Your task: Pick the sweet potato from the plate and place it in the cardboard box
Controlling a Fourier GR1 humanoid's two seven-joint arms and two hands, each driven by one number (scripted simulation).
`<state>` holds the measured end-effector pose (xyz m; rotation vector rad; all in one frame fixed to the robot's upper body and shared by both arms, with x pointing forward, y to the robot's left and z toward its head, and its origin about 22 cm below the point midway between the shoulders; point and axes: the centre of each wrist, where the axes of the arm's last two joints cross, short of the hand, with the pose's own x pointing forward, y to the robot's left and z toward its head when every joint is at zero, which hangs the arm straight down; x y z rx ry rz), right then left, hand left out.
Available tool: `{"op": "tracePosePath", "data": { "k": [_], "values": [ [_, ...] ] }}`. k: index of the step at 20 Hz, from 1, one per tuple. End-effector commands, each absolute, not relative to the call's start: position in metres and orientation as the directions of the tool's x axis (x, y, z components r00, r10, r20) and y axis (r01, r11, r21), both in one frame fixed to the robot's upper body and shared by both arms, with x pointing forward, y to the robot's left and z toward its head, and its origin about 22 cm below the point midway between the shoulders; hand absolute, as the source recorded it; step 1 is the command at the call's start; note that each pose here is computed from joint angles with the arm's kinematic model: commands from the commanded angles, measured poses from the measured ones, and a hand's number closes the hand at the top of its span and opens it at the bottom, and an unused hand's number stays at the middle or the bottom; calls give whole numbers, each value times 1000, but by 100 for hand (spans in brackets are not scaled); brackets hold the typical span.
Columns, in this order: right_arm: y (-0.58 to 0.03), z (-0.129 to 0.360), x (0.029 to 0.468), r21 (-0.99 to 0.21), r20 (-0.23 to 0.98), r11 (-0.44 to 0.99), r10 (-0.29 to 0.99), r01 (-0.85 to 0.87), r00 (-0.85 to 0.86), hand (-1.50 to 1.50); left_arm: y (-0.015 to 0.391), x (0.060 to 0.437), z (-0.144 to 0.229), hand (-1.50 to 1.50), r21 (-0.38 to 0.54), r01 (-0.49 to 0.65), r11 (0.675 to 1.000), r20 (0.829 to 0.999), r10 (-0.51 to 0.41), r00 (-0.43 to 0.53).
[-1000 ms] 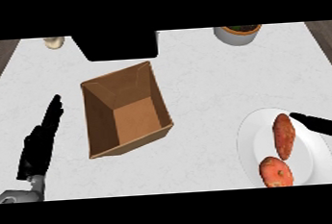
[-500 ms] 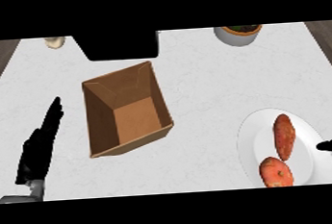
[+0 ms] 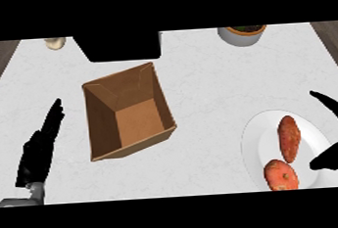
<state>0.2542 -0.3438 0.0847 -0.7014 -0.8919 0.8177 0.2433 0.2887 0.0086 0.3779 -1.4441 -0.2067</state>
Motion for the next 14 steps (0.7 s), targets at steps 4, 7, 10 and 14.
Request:
{"op": "tracePosePath", "data": {
  "k": [4, 7, 10, 14],
  "values": [
    [-315, 79, 243, -811, 329, 488, 837, -322, 437, -150, 291, 224, -10, 0, 377, -84, 922, 921, -364, 137],
    [-327, 75, 252, -807, 314, 493, 824, -325, 471, -150, 298, 230, -4, 0, 358, -85, 930, 930, -347, 118],
    [-318, 62, 257, -792, 271, 480, 830, -376, 488, -150, 285, 230, 18, 0, 354, -94, 930, 931, -342, 129],
    [-329, 48, 249, -801, 277, 478, 830, -361, 485, -150, 296, 234, 14, 0, 360, -112, 926, 930, -347, 122]
  ]
}}
